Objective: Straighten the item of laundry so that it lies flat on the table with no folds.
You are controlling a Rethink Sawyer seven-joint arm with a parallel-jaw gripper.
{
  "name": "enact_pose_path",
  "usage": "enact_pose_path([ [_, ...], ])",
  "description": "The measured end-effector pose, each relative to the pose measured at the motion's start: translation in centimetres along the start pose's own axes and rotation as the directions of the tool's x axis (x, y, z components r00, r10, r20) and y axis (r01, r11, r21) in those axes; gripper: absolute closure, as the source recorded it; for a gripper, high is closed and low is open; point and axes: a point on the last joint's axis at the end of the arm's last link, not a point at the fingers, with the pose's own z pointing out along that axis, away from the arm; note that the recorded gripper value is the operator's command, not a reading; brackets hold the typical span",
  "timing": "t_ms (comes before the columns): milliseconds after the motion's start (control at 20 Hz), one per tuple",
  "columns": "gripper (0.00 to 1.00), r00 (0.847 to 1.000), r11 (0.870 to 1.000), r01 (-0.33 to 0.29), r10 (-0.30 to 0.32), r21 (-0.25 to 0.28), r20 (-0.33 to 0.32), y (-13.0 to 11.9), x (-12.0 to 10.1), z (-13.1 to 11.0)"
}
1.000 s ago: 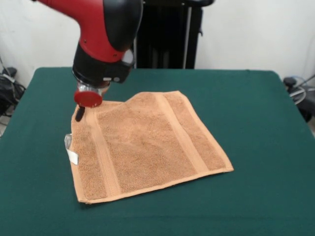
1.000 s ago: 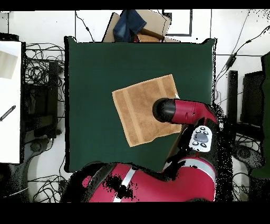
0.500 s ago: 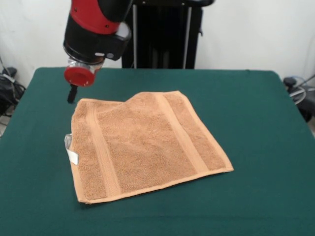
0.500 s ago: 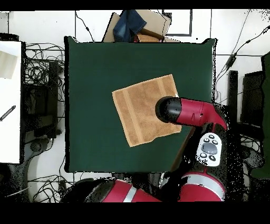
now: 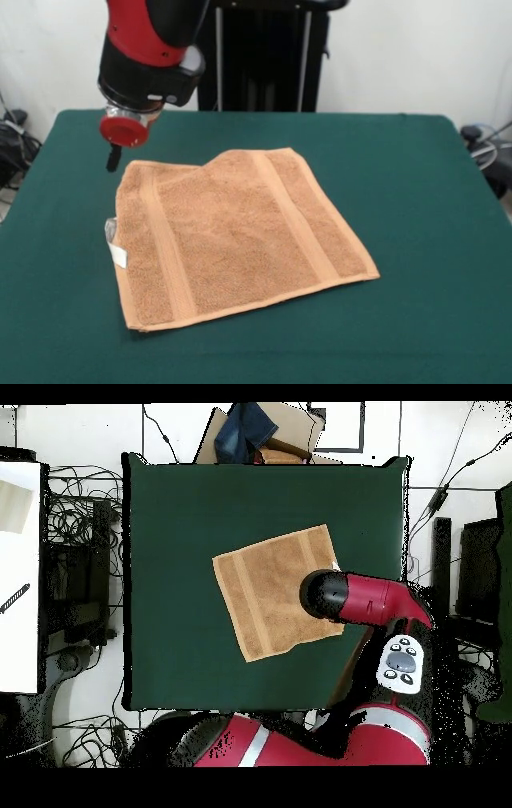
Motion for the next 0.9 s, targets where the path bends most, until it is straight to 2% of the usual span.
enact_pose_path([
  [200, 0.0, 1.0, 1.0, -0.005, 0.005, -0.002, 0.0, -0.1, -0.2, -0.2],
  [450, 0.0, 1.0, 1.0, -0.019, 0.019, -0.001, -0.002, -0.5, -1.0, -1.9],
  [600, 0.0, 0.999, 0.999, -0.04, 0.04, 0.022, -0.01, -1.1, -2.0, -4.5],
  [700, 0.0, 0.999, 0.997, -0.048, 0.049, 0.052, -0.019, -1.7, -3.0, -7.3],
  [800, 0.0, 0.998, 0.997, -0.051, 0.053, 0.066, -0.024, -2.0, -3.3, -8.3],
  [900, 0.0, 0.997, 0.994, -0.06, 0.063, 0.093, -0.033, -2.7, -3.9, -10.5],
])
